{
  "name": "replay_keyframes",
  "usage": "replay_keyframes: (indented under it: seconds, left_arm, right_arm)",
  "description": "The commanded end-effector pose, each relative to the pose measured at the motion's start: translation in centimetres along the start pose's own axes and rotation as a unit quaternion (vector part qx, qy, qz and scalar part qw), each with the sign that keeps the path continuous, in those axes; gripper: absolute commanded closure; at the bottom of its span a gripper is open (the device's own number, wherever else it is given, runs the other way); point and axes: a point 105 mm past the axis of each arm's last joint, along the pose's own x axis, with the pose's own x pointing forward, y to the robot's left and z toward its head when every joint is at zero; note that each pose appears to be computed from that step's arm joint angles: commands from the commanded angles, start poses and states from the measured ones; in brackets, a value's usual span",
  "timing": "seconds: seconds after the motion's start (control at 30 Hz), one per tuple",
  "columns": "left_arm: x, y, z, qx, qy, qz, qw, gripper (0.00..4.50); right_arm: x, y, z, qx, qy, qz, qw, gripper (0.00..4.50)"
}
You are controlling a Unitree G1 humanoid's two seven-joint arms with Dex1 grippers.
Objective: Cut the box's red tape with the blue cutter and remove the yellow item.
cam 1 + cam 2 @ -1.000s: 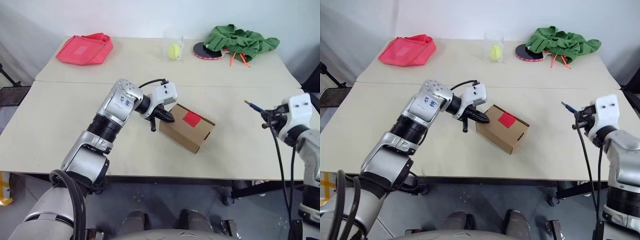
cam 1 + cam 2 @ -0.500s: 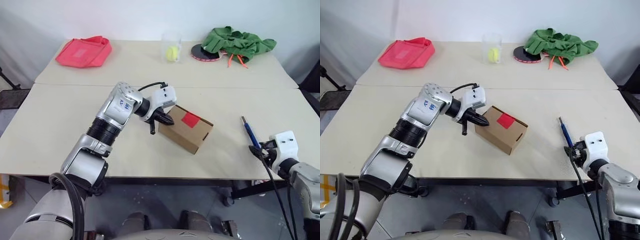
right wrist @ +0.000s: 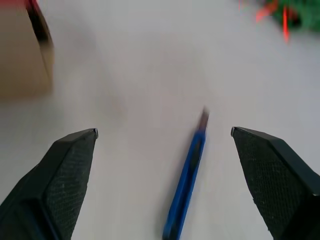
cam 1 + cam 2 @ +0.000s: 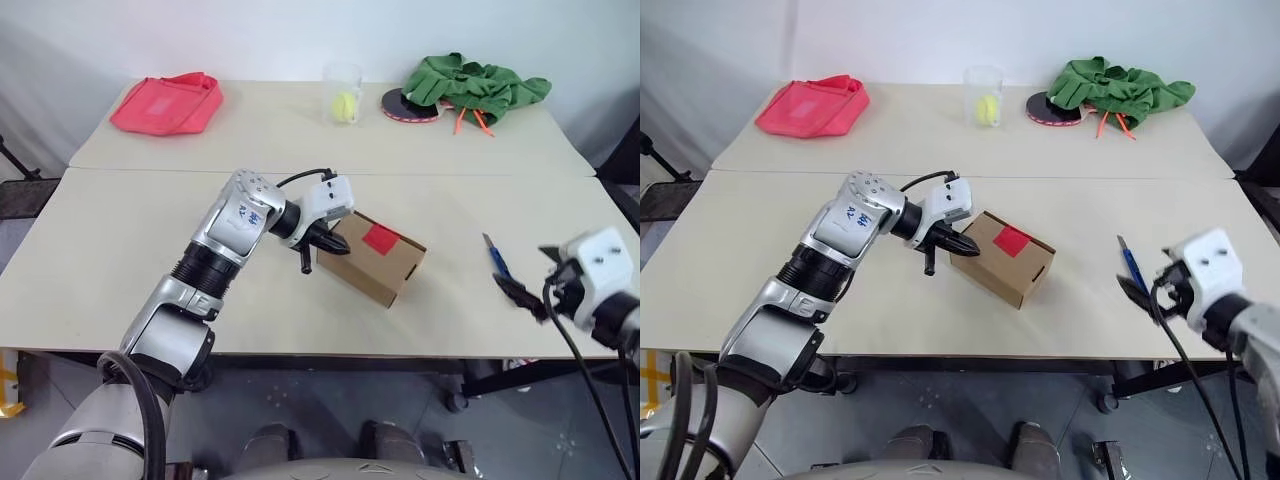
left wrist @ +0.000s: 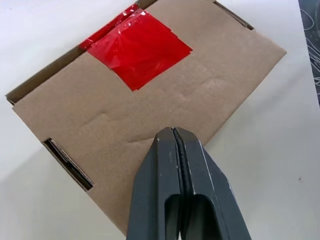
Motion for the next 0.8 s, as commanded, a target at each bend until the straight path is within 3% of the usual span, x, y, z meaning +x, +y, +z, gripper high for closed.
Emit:
replay_keyframes:
  seconds: [0.03,0.17,0.33,0.53,0.77,0.8]
  left_arm:
    - [1.4,-1.0,-1.6,-0.027,0.019,-0.033,0.999,4.5]
    - [1.6,-0.9,-1.5,-0.03,0.017,-0.032,0.999,4.5]
    - [1.3,-0.5,-1.0,-0.032,0.002,-0.017,0.999,4.5]
    - [-1.4,0.3,0.6,-0.05,-0.054,0.025,0.997,4.5]
    - [-6.4,-0.3,0.5,-0.087,-0.098,0.058,0.99,4.5]
    - [-7.1,-0.6,0.7,-0.093,-0.109,0.057,0.988,4.5]
  right_arm:
    - [1.8,0.5,2.3,-0.005,0.016,0.054,0.998,0.02]
    - [4.6,0.0,2.6,-0.008,0.067,0.083,0.994,0.02]
    - [7.0,-1.0,3.4,-0.025,0.076,0.087,0.993,0.02]
    - [9.9,-1.2,2.7,-0.023,0.087,0.087,0.992,1.88]
    - [13.0,-0.3,0.8,-0.04,0.105,0.108,0.988,4.45]
    - [13.4,0.0,0.6,-0.04,0.108,0.115,0.987,4.48]
